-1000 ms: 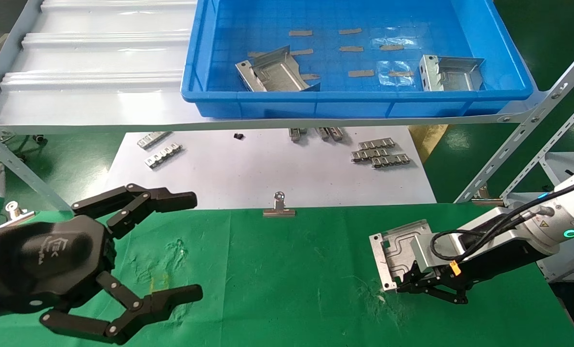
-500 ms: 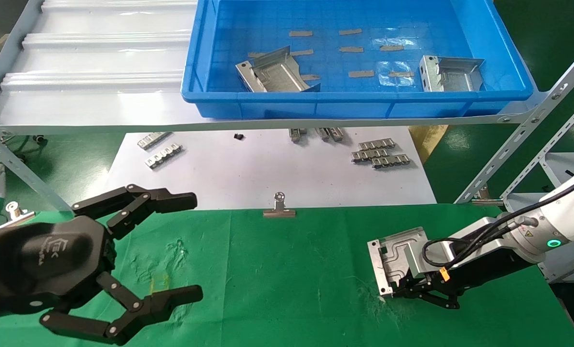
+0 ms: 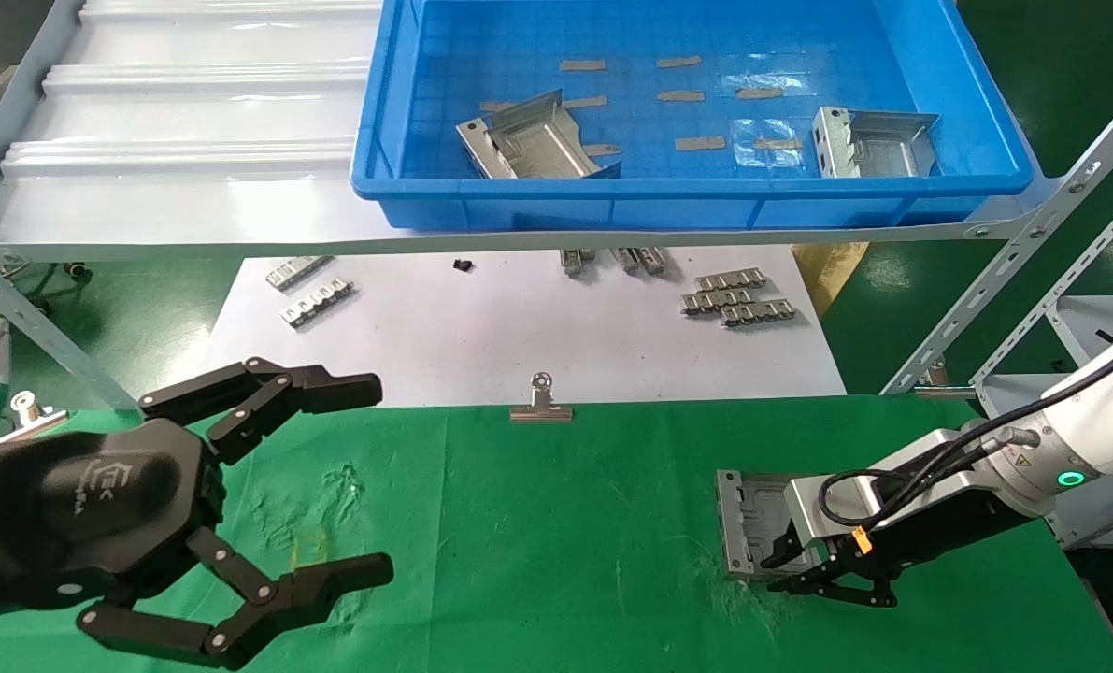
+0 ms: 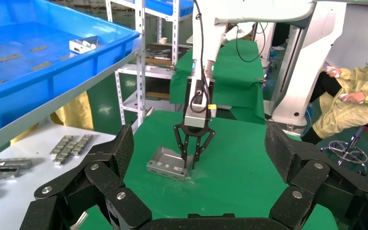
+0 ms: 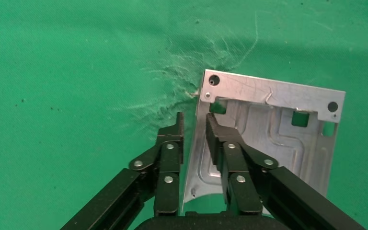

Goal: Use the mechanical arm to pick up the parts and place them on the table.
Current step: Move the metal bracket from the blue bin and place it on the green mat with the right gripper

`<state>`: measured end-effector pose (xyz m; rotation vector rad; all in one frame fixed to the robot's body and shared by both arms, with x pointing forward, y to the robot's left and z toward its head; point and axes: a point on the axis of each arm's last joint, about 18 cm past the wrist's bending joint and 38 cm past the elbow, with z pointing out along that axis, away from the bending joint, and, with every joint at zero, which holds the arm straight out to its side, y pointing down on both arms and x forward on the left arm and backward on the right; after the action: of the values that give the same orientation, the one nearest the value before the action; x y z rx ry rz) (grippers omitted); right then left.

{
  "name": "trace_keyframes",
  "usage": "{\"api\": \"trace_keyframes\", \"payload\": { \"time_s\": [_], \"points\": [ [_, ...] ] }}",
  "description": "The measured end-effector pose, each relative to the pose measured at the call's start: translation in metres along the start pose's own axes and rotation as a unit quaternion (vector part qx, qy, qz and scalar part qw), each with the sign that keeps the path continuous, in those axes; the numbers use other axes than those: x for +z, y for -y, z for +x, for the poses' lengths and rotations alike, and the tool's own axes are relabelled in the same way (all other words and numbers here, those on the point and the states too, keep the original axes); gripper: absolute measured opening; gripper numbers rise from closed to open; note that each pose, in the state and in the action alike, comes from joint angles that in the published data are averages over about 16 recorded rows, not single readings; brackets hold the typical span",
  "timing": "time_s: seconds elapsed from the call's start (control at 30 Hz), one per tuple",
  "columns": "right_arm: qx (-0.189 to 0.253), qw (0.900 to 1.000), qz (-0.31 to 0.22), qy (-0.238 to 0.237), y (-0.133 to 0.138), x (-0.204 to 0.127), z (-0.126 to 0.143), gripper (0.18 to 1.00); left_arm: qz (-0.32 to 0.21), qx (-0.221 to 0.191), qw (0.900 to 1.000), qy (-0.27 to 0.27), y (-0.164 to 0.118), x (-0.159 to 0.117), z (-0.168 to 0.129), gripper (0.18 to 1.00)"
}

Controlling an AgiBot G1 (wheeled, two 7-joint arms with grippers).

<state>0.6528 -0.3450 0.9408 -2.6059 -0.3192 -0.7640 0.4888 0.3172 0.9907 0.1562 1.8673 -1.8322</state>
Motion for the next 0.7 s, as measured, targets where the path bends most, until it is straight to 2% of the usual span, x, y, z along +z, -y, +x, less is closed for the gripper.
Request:
{"api": "trace_keyframes", "payload": {
  "time_s": [0.13, 0.4, 0.7],
  "points": [
    [0.000, 1.000, 0.016, -0.011, 0.007, -0.007, 0.005, 0.303, 0.000, 0.000, 1.0000, 0.000, 0.000, 0.000, 0.000, 1.001],
    [0.023, 0.995, 0.084, -0.056, 0.026, -0.027, 0.018, 0.430, 0.000, 0.000, 1.0000, 0.000, 0.000, 0.000, 0.000, 1.001],
    [0.047, 0.986, 0.134, -0.086, 0.035, -0.037, 0.025, 0.650, 0.000, 0.000, 1.0000, 0.000, 0.000, 0.000, 0.000, 1.001]
  ]
}}
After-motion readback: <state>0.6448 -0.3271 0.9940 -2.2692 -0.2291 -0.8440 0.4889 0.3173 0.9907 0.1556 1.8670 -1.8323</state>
